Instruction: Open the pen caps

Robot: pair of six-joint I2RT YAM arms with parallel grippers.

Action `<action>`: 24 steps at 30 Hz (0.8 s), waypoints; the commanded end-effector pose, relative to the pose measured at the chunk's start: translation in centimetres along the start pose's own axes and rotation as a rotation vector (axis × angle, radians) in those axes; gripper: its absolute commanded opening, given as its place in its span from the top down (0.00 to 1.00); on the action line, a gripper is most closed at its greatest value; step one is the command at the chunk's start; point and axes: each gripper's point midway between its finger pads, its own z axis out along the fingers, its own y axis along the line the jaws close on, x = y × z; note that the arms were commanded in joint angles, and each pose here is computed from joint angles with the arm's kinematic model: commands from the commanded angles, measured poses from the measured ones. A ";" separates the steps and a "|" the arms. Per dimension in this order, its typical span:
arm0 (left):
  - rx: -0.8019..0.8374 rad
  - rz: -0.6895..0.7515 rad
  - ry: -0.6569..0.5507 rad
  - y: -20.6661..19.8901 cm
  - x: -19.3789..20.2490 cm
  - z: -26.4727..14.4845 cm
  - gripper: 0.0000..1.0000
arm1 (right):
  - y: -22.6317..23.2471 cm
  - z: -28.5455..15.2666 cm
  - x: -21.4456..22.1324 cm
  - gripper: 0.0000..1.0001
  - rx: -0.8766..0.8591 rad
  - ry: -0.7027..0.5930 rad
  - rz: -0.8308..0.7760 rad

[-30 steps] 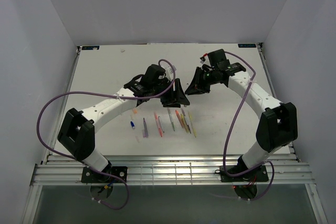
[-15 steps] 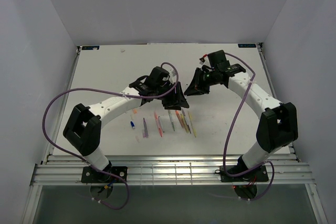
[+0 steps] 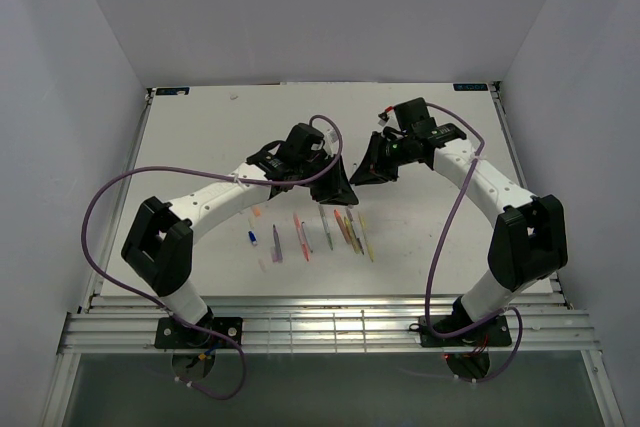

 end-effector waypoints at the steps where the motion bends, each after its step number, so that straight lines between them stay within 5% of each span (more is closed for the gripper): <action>1: 0.030 0.034 0.002 -1.2 -0.2 -0.6 0.68 | 1.8 -0.9 -0.2 0.92 -0.051 -0.031 -0.026; 6: 0.034 0.043 0.010 -1.3 0.0 -0.8 0.72 | 2.1 -0.5 0.0 0.92 -0.057 -0.028 -0.023; 11: 0.041 0.046 0.026 -1.4 0.2 -0.9 0.87 | 2.1 -0.3 0.3 0.91 -0.066 -0.019 -0.026; 16: 0.048 0.059 0.032 -1.5 0.4 -1.1 1.00 | 1.9 0.6 1.5 0.75 -0.095 0.054 -0.049; 24: 0.053 0.058 0.043 -1.4 0.7 -1.1 1.00 | 1.6 1.5 2.8 0.69 -0.095 0.094 -0.063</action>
